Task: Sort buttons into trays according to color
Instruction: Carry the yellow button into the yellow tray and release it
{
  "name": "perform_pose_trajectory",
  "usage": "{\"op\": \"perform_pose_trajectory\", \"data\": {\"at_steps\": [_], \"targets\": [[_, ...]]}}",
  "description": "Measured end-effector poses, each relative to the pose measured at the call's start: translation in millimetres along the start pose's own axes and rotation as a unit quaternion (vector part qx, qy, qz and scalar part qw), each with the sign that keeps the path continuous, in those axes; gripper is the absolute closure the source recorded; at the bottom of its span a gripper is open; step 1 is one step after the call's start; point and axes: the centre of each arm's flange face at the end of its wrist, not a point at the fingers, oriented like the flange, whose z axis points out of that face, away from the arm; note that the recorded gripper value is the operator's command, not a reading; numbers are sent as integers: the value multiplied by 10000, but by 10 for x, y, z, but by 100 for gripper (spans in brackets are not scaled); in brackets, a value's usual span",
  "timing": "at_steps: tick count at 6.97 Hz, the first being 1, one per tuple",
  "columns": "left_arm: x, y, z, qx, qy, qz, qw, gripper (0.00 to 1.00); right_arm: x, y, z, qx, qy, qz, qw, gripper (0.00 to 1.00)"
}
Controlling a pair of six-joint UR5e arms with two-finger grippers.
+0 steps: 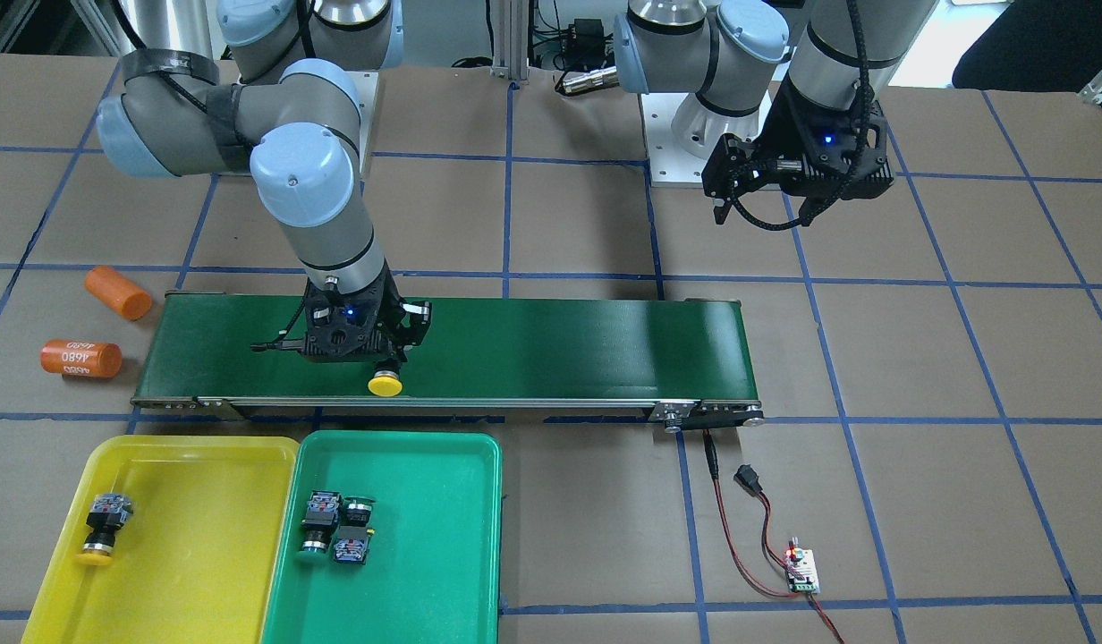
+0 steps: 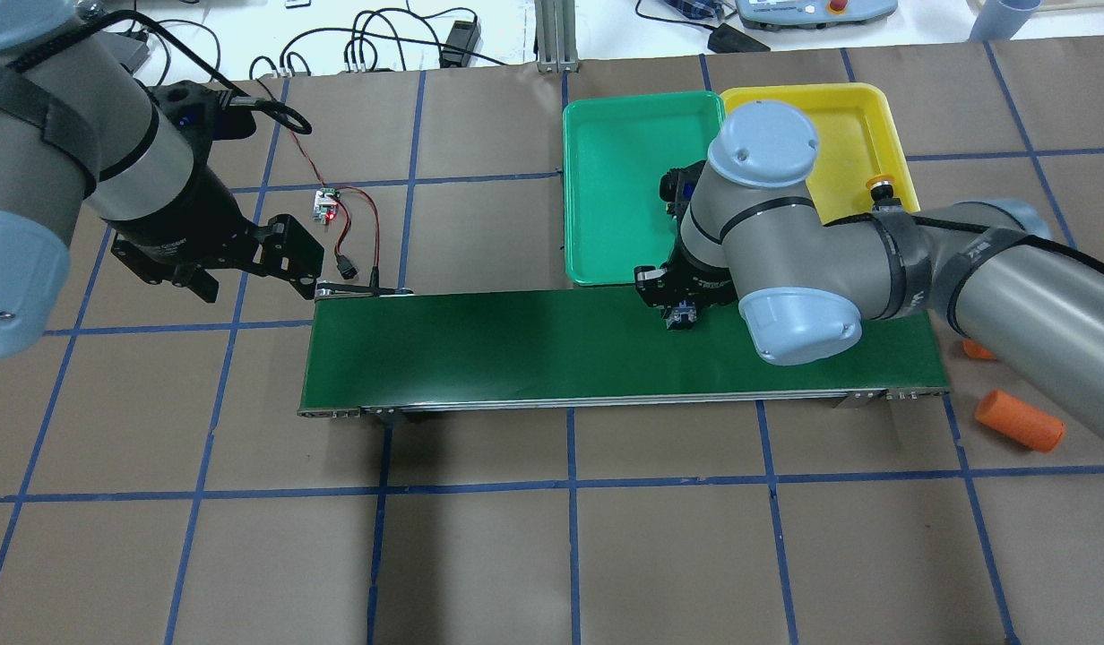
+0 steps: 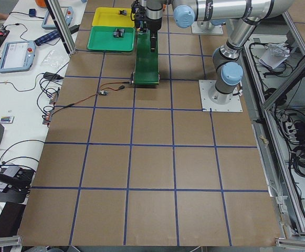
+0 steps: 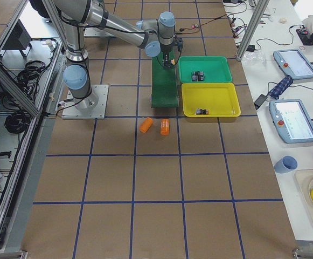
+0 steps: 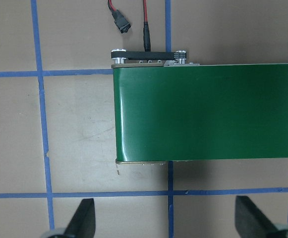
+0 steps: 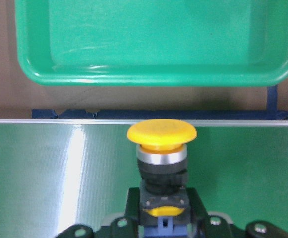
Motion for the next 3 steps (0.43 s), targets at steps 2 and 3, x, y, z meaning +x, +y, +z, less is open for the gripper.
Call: {"op": "perform_pose_trajectory", "data": {"at_steps": [2, 3], "targets": [[6, 6, -5, 4, 3, 5, 10000, 0, 429, -645, -310, -123, 51, -36, 9999, 78], [8, 8, -1, 1, 8, 7, 10000, 0, 891, -926, -332, -178, 60, -1, 9998, 76]]}}
